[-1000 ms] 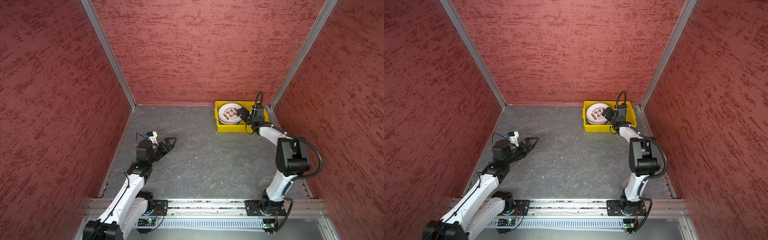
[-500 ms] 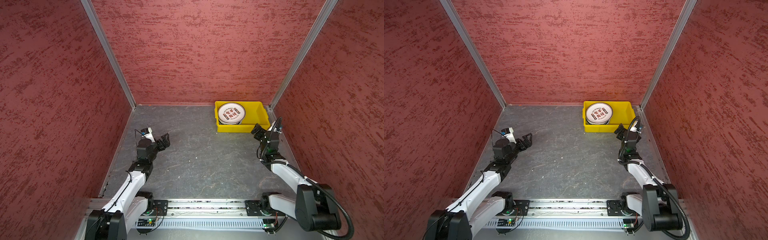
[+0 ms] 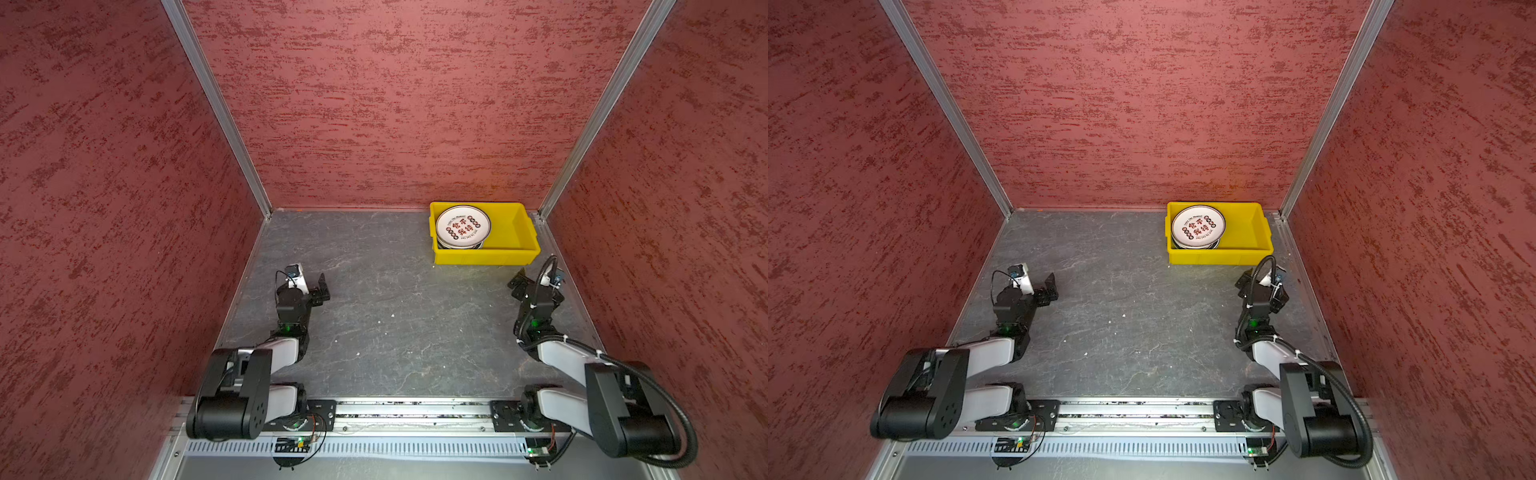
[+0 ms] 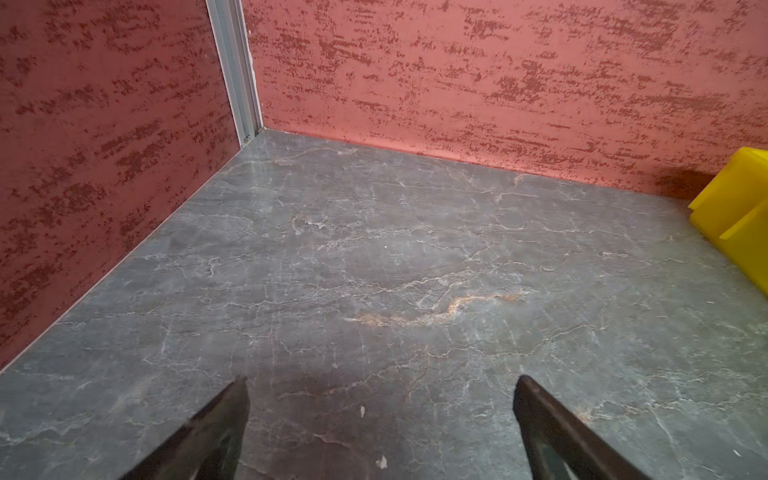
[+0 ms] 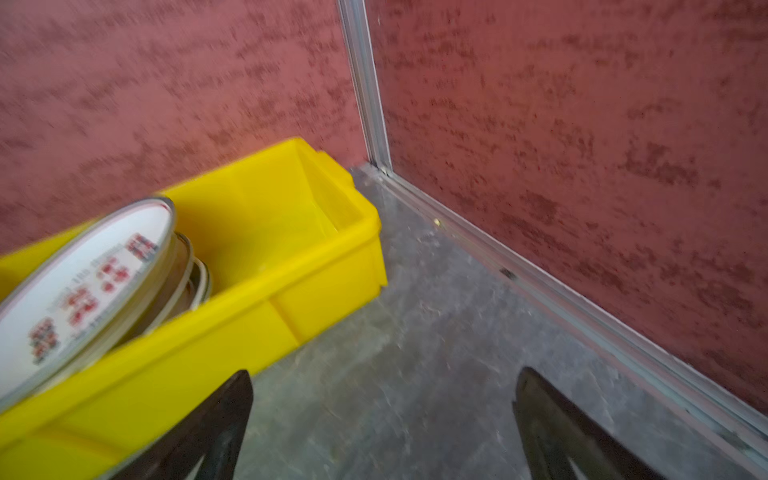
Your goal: Place the plates into the plastic bin on the countertop
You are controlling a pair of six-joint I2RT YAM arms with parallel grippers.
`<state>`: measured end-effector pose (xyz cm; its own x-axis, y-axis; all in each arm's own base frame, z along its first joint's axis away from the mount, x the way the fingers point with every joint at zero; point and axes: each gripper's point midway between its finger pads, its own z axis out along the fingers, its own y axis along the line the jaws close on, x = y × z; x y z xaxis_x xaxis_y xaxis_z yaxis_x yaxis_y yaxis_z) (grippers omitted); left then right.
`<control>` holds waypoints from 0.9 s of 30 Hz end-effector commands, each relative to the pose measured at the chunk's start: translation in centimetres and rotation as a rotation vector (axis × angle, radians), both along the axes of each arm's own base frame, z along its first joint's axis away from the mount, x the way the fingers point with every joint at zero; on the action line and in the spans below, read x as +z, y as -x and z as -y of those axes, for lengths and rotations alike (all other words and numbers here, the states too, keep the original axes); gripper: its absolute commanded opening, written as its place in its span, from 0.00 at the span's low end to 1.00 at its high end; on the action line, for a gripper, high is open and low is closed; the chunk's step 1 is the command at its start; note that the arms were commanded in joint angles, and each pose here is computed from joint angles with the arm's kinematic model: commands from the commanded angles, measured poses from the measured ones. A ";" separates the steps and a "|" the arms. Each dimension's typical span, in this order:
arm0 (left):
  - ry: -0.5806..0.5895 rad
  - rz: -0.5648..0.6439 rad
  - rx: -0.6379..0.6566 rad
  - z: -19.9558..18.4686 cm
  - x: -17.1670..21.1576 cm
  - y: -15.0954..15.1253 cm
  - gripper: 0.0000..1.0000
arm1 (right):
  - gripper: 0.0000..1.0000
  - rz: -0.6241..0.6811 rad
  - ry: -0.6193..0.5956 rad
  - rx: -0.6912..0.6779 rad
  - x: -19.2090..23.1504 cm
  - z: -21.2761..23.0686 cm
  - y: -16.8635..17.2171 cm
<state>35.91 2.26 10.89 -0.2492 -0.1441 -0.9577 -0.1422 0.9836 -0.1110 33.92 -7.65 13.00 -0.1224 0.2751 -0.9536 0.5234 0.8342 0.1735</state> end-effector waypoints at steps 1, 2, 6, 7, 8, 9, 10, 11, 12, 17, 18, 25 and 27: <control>-0.006 0.141 -0.030 -0.4 1.8 -2.4 0.99 | 0.99 0.108 0.096 0.018 3.0 0.1 -1.6; 0.003 0.088 -0.060 0.0 0.9 -2.6 0.99 | 0.99 0.065 0.096 0.018 2.5 0.1 -2.2; -0.004 0.032 -0.098 0.8 0.7 -3.6 0.99 | 0.99 0.045 0.122 0.061 2.5 -0.5 -3.5; -0.013 0.025 -0.099 0.9 0.8 -3.9 0.99 | 0.99 0.047 0.123 0.080 2.6 -0.8 -3.6; -0.025 0.020 -0.100 1.1 0.6 -4.2 1.00 | 0.99 0.051 0.129 0.104 2.6 -1.1 -3.6; -0.028 -0.005 -0.100 1.2 0.5 -4.2 0.99 | 0.99 0.055 0.142 0.136 2.7 -1.6 -3.8; -0.034 0.019 -0.101 1.2 0.7 -4.3 0.99 | 0.99 0.065 0.155 0.153 2.8 -1.8 -3.8; -0.029 0.002 -0.101 1.2 0.5 -4.2 0.99 | 0.99 0.102 0.157 0.164 2.6 -1.9 -3.5; -0.027 0.007 -0.101 1.2 0.6 -4.3 0.99 | 0.99 0.140 0.184 0.183 2.4 -2.1 -3.6; -0.033 0.004 -0.108 1.4 0.6 -4.2 0.99 | 0.99 0.128 0.145 0.280 0.9 -2.6 -4.3; -0.036 0.013 -0.107 1.4 0.6 -4.3 0.99 | 0.99 0.090 0.127 0.283 0.2 -2.6 -4.3; -0.043 0.011 -0.102 1.5 0.6 -4.2 0.99 | 0.99 0.105 0.133 0.280 0.6 -2.6 -4.3; -0.044 0.010 -0.104 1.6 0.5 -4.2 0.99 | 0.99 0.105 0.133 0.282 0.6 -2.6 -4.3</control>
